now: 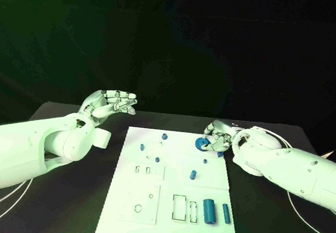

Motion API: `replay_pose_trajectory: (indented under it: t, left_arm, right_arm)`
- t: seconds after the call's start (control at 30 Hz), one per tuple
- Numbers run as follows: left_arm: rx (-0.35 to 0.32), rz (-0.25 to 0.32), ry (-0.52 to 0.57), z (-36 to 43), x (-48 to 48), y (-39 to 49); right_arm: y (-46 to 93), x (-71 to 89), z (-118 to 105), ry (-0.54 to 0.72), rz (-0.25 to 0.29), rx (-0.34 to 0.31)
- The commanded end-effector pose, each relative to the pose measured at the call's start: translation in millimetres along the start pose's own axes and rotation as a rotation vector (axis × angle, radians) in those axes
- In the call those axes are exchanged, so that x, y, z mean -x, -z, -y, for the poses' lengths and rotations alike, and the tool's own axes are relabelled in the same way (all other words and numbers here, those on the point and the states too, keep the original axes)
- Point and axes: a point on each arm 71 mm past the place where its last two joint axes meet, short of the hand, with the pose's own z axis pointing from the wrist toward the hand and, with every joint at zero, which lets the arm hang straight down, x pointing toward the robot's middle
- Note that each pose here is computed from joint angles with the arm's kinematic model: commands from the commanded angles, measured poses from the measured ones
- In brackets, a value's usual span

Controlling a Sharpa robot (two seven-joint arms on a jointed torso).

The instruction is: Assemble the parts on the task board

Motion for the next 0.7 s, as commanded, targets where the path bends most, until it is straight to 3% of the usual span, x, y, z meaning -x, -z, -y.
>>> replay_pose_trajectory:
  t: [0.03, 0.47, 0.7]
  left_arm:
    - [-0.009, -0.021, 0.014, 1.6, -3.1, -0.8]
    - [-0.008, -0.026, 0.015, 1.4, -4.6, -0.9]
    - [-0.007, -0.028, 0.017, 1.6, -5.7, -0.7]
  right_arm:
    - [0.6, -7.3, 0, 0.011, -0.045, -0.007]
    - [6.6, -1.4, -20, 0.126, 0.104, 0.039]
    - [11.2, 3.3, -49, 0.169, 0.194, 0.095]
